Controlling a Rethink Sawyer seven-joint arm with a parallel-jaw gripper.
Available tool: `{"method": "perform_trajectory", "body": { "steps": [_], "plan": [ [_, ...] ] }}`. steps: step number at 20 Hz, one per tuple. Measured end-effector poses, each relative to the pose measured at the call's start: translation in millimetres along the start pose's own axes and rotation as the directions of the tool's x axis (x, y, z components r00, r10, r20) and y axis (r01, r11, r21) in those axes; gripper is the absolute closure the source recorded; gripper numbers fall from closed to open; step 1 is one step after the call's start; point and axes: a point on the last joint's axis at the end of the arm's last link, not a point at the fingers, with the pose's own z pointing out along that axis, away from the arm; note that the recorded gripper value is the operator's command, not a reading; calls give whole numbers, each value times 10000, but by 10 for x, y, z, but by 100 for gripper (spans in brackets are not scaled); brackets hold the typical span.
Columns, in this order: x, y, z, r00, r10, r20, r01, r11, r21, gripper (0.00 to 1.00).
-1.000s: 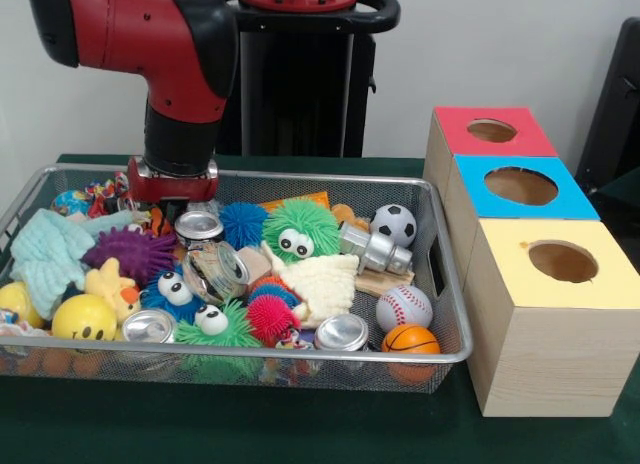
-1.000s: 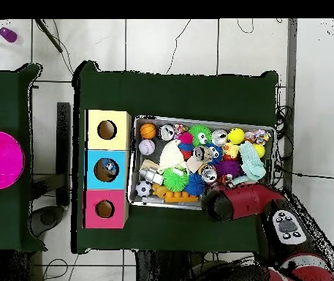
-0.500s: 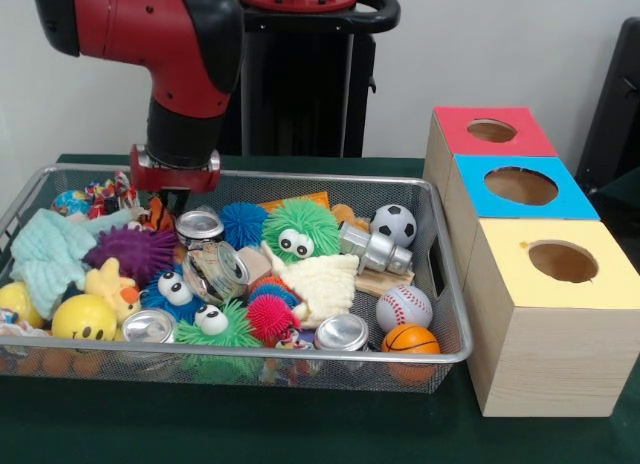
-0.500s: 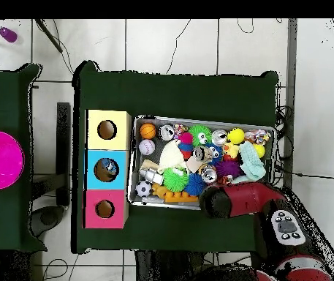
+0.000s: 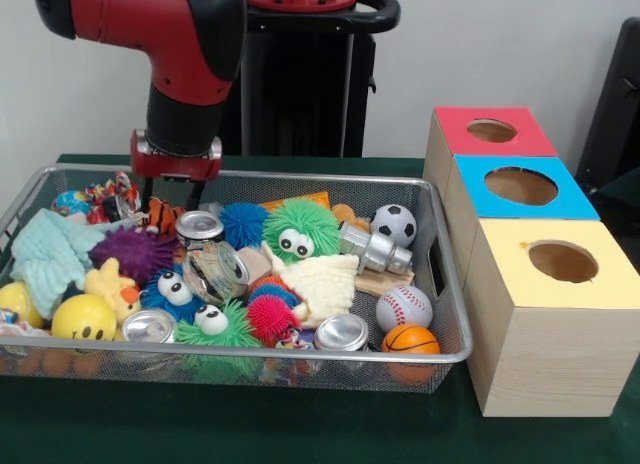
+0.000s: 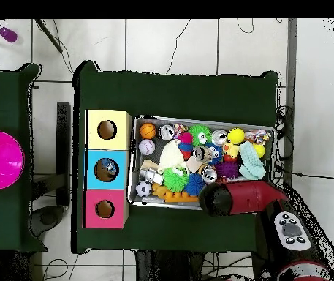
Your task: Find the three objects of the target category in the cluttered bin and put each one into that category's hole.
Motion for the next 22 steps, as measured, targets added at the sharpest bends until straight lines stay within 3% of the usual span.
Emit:
{"method": "perform_trajectory", "body": {
  "steps": [18,22],
  "plan": [
    [144,-57,7,9979,104,-635,-102,9999,43,0],
    [158,-62,-8,9958,311,-858,-318,9995,-71,0]
  ]
}}
